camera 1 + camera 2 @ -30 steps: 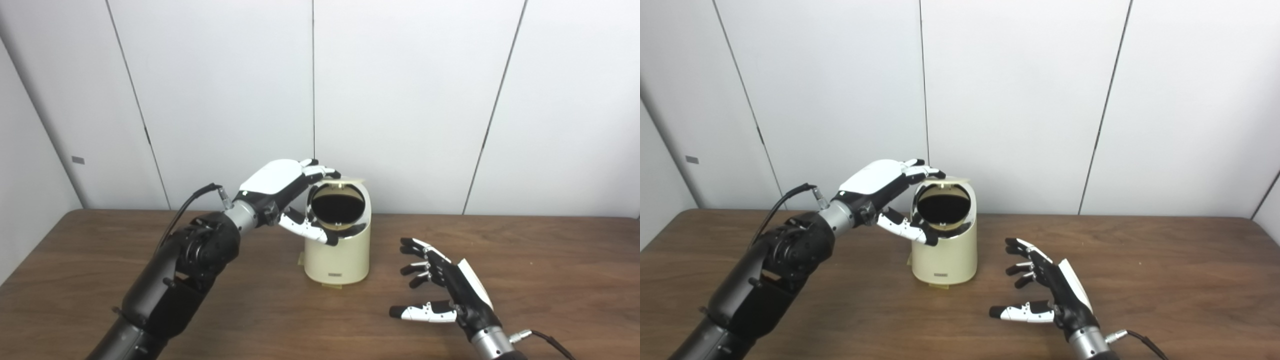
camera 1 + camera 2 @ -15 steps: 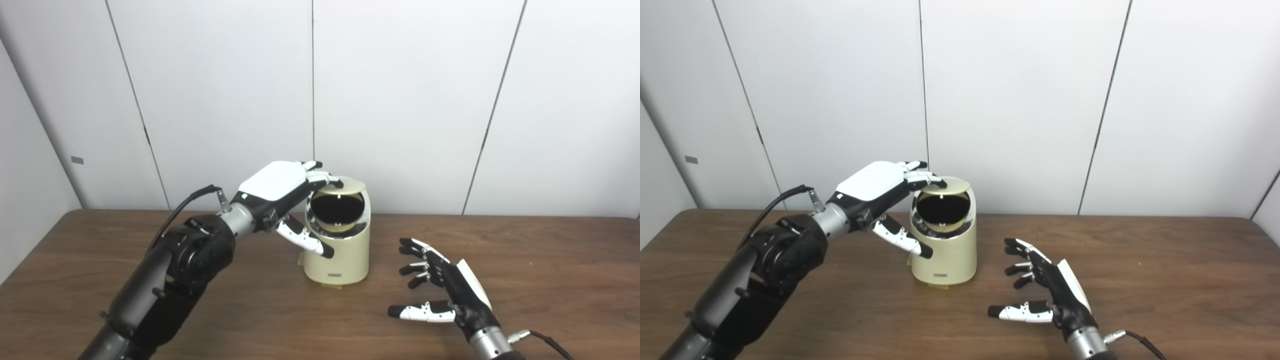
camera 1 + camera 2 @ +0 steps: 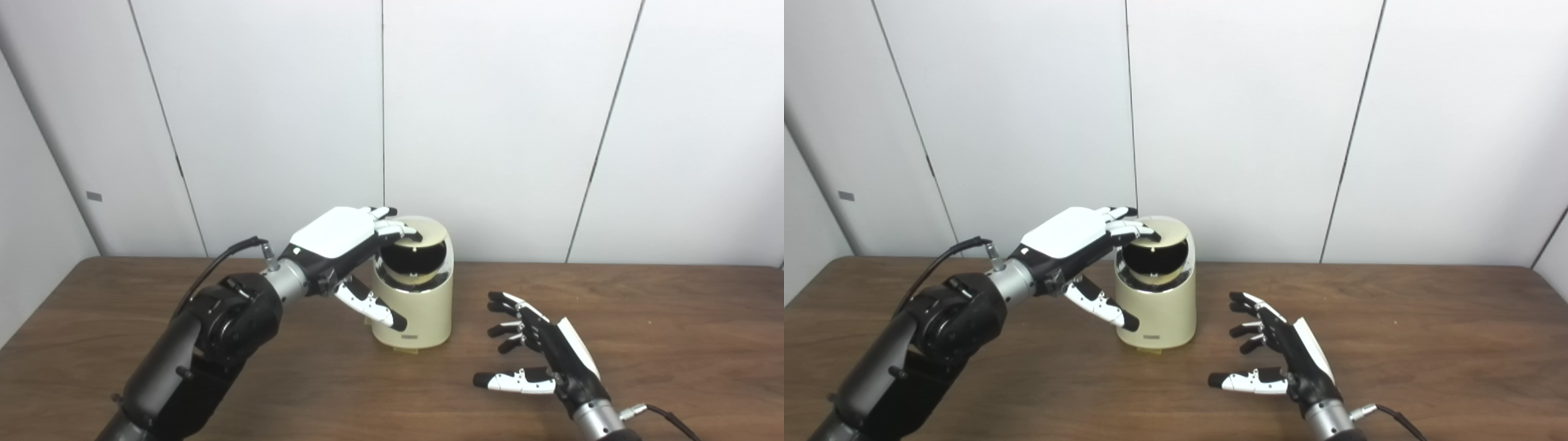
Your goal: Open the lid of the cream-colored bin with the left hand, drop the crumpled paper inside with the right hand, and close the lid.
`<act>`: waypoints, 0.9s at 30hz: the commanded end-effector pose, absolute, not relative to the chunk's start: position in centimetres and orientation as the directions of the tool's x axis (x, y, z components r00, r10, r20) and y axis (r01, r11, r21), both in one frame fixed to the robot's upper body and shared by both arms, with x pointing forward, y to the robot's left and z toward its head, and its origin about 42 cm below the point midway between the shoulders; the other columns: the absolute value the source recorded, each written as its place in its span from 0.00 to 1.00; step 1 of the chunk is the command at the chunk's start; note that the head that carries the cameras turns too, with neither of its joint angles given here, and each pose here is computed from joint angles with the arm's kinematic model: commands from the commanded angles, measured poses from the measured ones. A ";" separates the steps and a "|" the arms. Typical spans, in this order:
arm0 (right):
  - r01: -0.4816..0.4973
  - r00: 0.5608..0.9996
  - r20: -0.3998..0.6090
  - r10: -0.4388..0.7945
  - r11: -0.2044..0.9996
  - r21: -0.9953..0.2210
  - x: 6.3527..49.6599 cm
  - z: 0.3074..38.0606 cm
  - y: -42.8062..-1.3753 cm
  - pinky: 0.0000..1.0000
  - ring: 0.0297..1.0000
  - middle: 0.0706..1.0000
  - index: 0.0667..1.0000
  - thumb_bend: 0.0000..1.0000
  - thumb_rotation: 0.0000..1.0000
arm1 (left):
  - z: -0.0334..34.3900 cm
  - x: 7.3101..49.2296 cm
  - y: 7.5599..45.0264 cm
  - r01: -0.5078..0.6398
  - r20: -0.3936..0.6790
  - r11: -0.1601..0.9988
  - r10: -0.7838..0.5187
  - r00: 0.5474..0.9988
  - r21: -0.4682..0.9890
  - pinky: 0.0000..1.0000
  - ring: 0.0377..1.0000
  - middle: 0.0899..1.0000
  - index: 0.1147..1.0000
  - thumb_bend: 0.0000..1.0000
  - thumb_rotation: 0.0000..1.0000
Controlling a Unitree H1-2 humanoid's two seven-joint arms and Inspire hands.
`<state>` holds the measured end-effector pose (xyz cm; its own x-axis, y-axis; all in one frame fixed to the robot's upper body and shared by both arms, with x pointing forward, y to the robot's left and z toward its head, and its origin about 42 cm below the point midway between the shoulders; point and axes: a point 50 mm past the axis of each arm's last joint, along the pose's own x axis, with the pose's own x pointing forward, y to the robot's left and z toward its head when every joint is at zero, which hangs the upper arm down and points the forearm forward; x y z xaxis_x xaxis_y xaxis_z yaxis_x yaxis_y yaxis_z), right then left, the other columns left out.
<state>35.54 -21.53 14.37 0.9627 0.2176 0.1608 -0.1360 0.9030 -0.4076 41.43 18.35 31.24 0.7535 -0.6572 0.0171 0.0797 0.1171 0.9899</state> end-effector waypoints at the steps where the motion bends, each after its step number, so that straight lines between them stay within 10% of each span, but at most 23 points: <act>1: -0.104 0.943 0.249 0.219 0.909 -0.405 36.4 16.7 -21.2 0.54 0.67 0.81 0.83 0.85 0.24 | 33.3 41.3 18.4 0.010 0.062 0.104 -0.664 0.745 0.995 1.00 1.00 0.90 0.89 1.00 0.49; 27: -0.092 0.944 0.254 0.211 0.906 -0.414 35.8 17.1 -21.4 0.54 0.67 0.82 0.83 0.83 0.22 | 28.0 43.4 17.2 0.020 -0.139 -0.205 -0.587 0.798 0.978 1.00 1.00 0.86 0.85 1.00 0.54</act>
<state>35.42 -21.48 15.09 0.9601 0.2165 0.1769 -0.1265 0.9005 -0.4160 42.28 16.66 28.42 0.7678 -0.6348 -0.0869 -0.0101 -0.1476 0.9890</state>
